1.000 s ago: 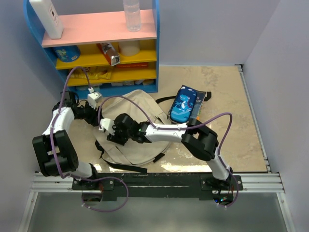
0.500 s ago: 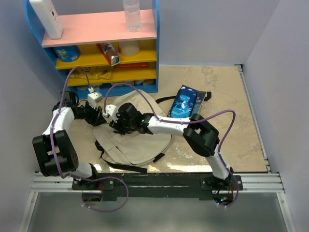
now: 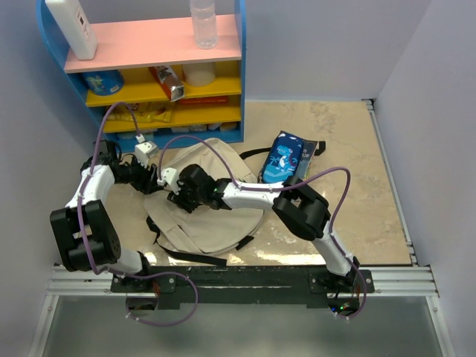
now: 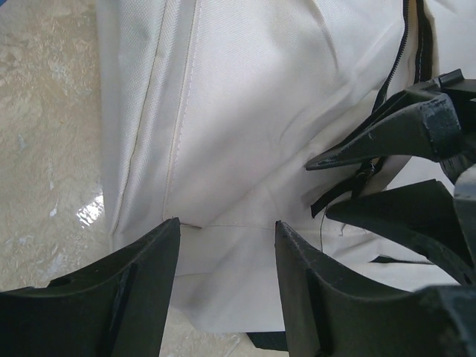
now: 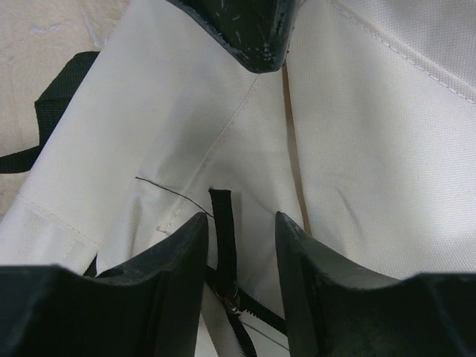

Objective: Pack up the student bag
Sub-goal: Zip the student bag at the center of the board.

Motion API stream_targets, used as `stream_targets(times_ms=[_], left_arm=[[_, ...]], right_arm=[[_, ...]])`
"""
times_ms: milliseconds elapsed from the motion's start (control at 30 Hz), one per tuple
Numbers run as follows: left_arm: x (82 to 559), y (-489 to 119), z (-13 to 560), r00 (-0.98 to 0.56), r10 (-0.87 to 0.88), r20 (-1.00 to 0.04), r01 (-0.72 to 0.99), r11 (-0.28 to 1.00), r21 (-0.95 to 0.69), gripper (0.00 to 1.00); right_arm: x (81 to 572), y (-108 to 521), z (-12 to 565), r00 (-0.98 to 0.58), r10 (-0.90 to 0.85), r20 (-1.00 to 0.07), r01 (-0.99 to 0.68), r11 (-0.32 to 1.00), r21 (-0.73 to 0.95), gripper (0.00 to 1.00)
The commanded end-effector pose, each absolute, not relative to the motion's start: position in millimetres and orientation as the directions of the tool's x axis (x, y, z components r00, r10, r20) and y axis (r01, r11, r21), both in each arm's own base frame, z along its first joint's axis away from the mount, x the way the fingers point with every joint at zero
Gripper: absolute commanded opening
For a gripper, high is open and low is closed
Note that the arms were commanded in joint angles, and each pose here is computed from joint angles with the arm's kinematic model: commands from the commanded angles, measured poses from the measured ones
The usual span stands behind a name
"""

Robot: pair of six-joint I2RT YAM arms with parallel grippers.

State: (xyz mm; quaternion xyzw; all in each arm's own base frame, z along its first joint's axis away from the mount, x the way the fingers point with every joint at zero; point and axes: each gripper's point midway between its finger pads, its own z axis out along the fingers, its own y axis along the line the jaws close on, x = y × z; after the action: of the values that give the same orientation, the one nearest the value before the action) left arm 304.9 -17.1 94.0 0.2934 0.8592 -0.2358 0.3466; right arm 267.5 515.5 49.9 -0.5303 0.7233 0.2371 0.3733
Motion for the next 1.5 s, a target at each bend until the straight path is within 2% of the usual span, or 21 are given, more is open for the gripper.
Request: stream_targets(times_ms=[0, 233, 333, 367, 433, 600, 800, 1167, 1367, 1467], left_arm=[[308, -18, 99, -0.545, 0.346, -0.763, 0.691, 0.7, -0.177, 0.58], [307, -17, 99, -0.546, 0.347, -0.763, 0.69, 0.703, -0.174, 0.58], [308, -17, 100, -0.54, 0.353, -0.764, 0.692, 0.702, -0.165, 0.58], [307, -17, 100, -0.542, 0.352, -0.764, 0.691, 0.703, -0.166, 0.58], [308, -17, 101, -0.539, 0.352, -0.765, 0.692, 0.704, -0.164, 0.59], [308, -18, 102, -0.539, 0.349, -0.766, 0.693, 0.702, -0.168, 0.59], [304, -22, 110, -0.526, 0.349, -0.776, 0.709, 0.684, -0.173, 0.59], [265, -101, 125, -0.406, 0.421, -0.811, 0.856, 0.487, -0.175, 0.62], [257, -105, 120, -0.398, 0.438, -0.806, 0.872, 0.454, -0.184, 0.61], [256, -108, 119, -0.387, 0.45, -0.805, 0.878, 0.446, -0.173, 0.61]], right_arm=[[273, 533, 69, -0.155, -0.536, -0.83, -0.942, 0.334, -0.039, 0.42], [272, 533, 62, -0.181, -0.535, -0.825, -0.939, 0.344, -0.017, 0.3], [270, 532, 70, -0.188, -0.521, -0.833, -0.936, 0.352, -0.009, 0.2], [270, 529, 75, -0.191, -0.513, -0.837, -0.934, 0.358, -0.006, 0.11], [268, 527, 80, -0.204, -0.497, -0.843, -0.929, 0.37, 0.006, 0.01], [267, 522, 111, -0.216, -0.423, -0.88, -0.913, 0.406, 0.029, 0.0], [270, 505, 120, -0.244, -0.381, -0.892, -0.875, 0.484, 0.033, 0.0], [297, 467, 114, -0.311, -0.308, -0.899, -0.715, 0.699, 0.008, 0.0], [321, 443, 114, -0.394, -0.18, -0.902, -0.566, 0.82, 0.084, 0.0], [331, 436, 119, -0.421, -0.106, -0.901, -0.531, 0.834, 0.15, 0.0]])
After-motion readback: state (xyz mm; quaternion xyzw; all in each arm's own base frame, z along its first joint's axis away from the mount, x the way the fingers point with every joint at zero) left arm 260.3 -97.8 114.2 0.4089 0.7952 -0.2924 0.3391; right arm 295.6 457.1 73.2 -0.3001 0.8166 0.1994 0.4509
